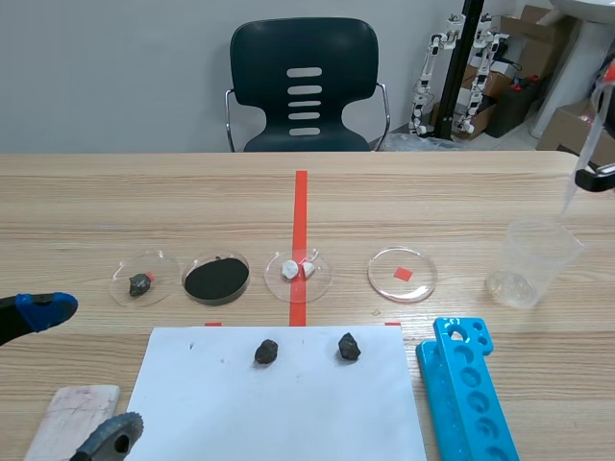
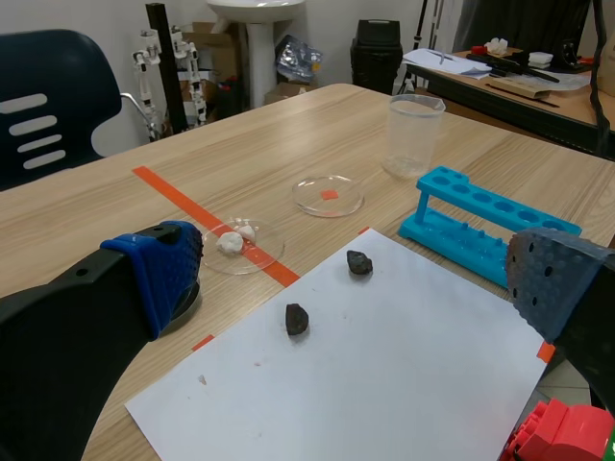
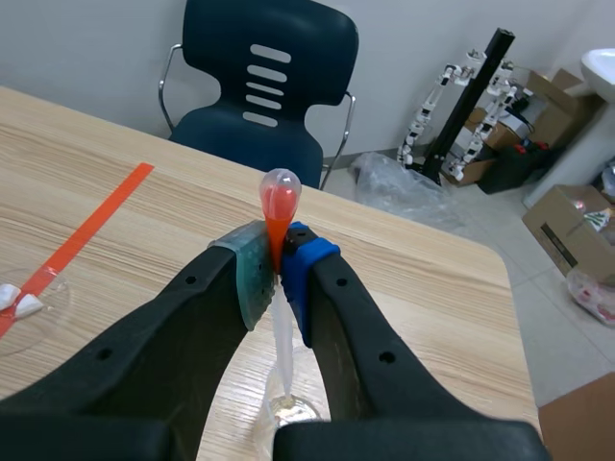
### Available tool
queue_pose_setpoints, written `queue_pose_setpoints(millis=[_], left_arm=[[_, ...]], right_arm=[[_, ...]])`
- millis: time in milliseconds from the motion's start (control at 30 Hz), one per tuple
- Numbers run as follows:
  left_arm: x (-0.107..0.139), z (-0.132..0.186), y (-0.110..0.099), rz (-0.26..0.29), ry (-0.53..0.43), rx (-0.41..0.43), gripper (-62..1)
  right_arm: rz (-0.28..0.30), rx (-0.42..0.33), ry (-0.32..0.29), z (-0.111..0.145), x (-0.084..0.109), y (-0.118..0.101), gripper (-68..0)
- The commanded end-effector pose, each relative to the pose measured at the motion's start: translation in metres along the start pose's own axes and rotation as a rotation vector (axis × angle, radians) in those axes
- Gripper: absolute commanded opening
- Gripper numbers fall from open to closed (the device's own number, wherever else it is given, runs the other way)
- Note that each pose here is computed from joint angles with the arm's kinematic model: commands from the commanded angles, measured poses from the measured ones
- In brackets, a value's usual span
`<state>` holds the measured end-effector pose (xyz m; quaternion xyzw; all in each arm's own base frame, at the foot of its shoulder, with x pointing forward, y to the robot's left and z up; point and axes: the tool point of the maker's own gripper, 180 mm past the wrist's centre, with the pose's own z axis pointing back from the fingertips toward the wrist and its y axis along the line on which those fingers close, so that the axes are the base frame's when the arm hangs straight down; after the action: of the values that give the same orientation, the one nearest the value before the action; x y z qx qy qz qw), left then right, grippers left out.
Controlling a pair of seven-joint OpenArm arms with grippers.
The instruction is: Put the dropper in the beaker
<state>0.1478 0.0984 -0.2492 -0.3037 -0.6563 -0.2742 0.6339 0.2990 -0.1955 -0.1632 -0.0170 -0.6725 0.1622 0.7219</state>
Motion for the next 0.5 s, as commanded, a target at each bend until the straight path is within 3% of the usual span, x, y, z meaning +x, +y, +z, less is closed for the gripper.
queue_pose_setpoints(millis=[0, 467], left_arm=[[0.011, -0.003, 0.001, -0.007, -0.044, 0.002, 1.4], [0.011, -0.003, 0.001, -0.006, -0.044, 0.002, 1.4]], right_arm=[[-0.019, -0.010, -0.014, -0.002, 0.000, -0.004, -67.1], [-0.079, -0.023, -0.015, -0.011, -0.020, -0.012, -67.1]])
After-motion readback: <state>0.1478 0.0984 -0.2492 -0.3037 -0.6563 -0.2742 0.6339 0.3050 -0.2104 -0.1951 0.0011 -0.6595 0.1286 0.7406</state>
